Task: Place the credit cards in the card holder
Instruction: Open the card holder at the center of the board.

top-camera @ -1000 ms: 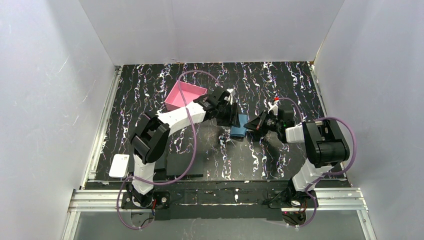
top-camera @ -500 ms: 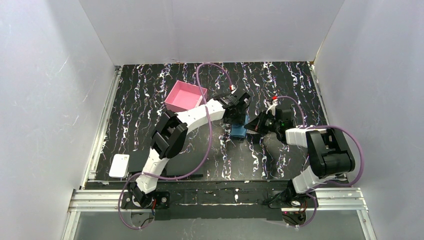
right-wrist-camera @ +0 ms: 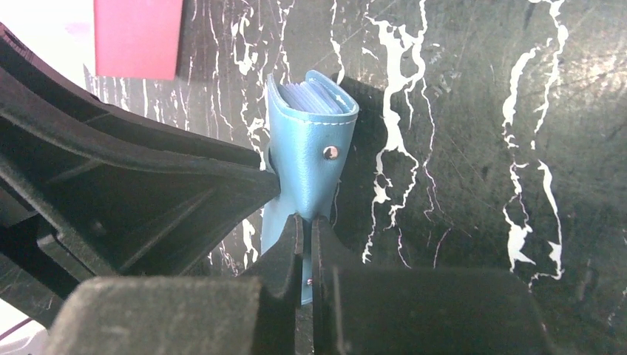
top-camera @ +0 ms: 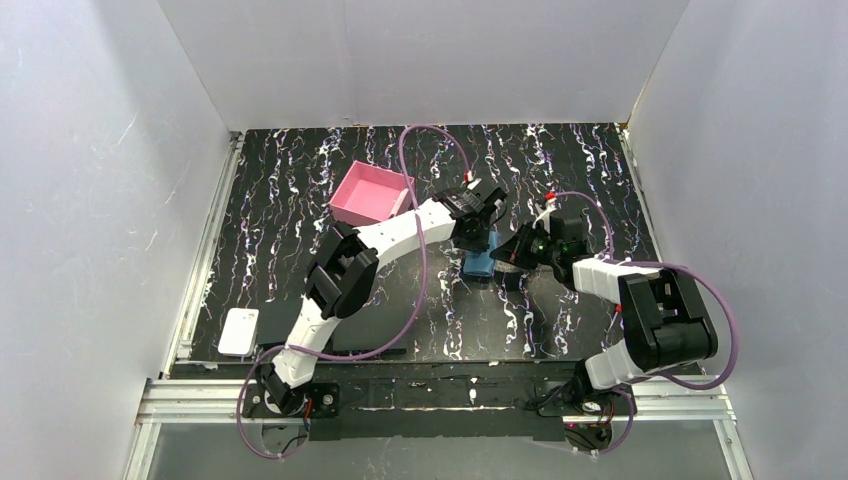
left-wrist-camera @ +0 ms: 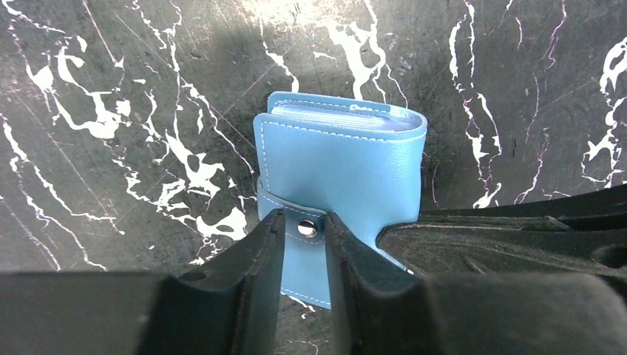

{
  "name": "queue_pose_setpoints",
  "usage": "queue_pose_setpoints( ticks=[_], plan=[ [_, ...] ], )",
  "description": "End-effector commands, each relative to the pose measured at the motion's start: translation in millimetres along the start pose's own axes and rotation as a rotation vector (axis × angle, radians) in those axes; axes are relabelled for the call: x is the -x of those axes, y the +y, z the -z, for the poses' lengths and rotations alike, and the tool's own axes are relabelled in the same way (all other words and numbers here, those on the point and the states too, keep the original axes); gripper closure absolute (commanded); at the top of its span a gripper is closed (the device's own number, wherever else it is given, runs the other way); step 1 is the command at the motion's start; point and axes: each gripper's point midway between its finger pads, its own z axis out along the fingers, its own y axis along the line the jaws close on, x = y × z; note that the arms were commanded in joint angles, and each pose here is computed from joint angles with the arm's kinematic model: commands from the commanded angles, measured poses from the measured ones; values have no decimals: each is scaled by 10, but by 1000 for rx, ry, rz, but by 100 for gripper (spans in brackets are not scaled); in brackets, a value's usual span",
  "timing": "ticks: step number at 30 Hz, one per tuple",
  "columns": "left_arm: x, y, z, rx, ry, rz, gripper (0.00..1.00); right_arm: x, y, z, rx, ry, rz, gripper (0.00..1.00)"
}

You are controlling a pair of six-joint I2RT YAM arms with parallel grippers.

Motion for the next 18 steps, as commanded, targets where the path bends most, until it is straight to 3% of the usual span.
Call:
queue_pose_setpoints(
  ticks=[1, 7, 12, 14, 15, 16, 17, 18],
  plan=[
    [-158, 786, -20, 217, 71, 5, 79, 232, 37, 88, -50, -73, 40, 99],
    [-103, 1132, 169, 243, 51, -6, 90, 79, -99, 50, -63, -22, 27, 99],
    [-121, 969, 207, 151, 60, -4, 95, 41, -124, 37, -55, -9, 51, 99],
    [-185, 772, 242, 19, 61, 19, 93, -29, -128, -39, -33, 89, 99, 96],
    [-201, 607, 312, -88, 72, 32, 90, -55, -267, -22, -124, 145, 177, 76],
    [-202, 431, 408, -201, 67, 36, 80, -75, -422, 76, -259, 183, 228, 67],
    [-149, 161, 535, -375, 24, 48, 53, 22, -504, 188, -387, 191, 284, 57],
    [-98, 72, 570, -412, 16, 69, 46, 93, -505, 251, -442, 181, 314, 54]
  ],
)
